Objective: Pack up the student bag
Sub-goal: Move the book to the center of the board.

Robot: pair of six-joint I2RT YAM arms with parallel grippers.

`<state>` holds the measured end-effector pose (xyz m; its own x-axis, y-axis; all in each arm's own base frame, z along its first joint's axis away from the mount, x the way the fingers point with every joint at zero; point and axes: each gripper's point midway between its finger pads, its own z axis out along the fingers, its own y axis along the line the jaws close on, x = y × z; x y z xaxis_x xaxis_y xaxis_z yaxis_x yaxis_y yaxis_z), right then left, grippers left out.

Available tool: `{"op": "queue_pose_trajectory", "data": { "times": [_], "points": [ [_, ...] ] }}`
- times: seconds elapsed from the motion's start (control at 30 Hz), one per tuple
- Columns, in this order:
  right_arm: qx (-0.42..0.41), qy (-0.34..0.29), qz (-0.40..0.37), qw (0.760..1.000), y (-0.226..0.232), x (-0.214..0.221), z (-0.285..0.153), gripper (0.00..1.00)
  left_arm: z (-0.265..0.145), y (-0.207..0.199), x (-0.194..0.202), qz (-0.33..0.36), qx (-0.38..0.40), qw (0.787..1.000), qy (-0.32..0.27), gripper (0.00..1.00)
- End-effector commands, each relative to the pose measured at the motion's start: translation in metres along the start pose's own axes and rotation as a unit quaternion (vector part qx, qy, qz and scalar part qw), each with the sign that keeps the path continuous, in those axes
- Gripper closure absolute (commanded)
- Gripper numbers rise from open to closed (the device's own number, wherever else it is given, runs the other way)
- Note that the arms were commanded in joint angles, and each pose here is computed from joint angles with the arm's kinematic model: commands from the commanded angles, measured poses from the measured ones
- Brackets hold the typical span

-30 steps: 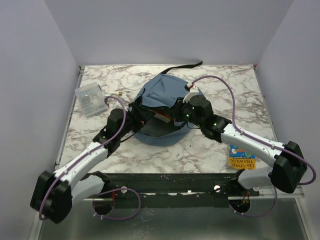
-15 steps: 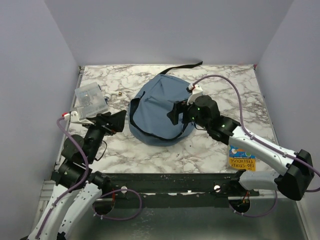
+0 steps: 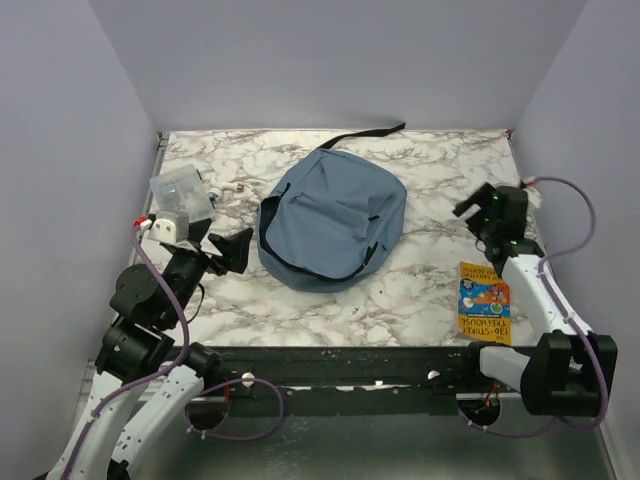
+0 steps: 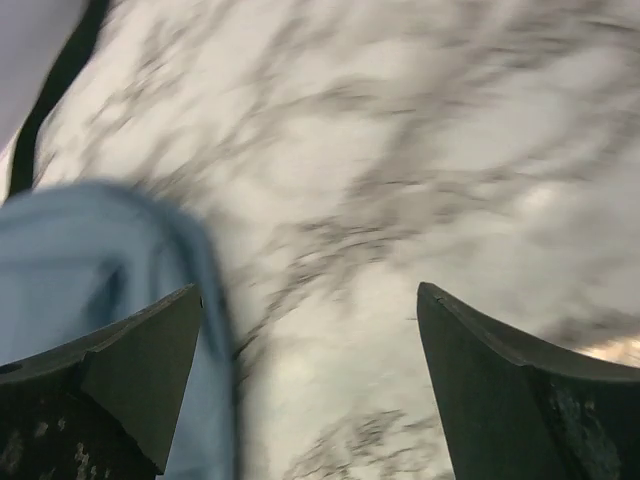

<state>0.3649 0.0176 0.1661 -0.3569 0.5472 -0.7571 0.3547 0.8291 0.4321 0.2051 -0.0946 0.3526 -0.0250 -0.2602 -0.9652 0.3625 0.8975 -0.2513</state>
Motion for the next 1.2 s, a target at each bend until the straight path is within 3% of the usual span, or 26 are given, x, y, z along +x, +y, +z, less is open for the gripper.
{"op": "queue_pose_trajectory", "data": {
  "times": [0.0,0.1,0.2,0.63,0.73,0.87,1.17],
  "points": [
    [0.127,-0.003,0.185,0.975,-0.099,0.004,-0.011,0.09,-0.01,-0.005,0.012,0.048,0.031,0.998,0.01,0.02],
    [0.209,-0.039,0.241,0.947,-0.154,0.01,-0.03,0.09,-0.016,-0.001,0.009,0.055,0.02,0.998,0.0,0.02],
    [0.295,-0.065,0.267,0.915,-0.19,0.022,-0.051,0.0,-0.018,-0.004,0.01,0.053,0.029,0.998,0.0,0.02],
    [0.381,-0.038,0.279,0.881,-0.245,0.067,-0.051,0.0,-0.025,-0.014,0.012,0.049,0.056,0.997,0.0,0.02],
    [0.364,0.003,0.282,0.888,-0.238,0.08,-0.047,0.0,-0.025,-0.012,0.013,0.05,0.049,0.998,0.001,0.02],
    [0.277,0.077,0.309,0.906,-0.2,0.101,-0.044,0.03,-0.023,-0.014,0.015,0.052,0.052,0.997,0.006,0.01],
    [0.151,0.22,0.326,0.907,-0.122,0.155,-0.069,0.1,-0.017,-0.016,0.022,0.054,0.058,0.997,0.023,0.02]
  ]
}}
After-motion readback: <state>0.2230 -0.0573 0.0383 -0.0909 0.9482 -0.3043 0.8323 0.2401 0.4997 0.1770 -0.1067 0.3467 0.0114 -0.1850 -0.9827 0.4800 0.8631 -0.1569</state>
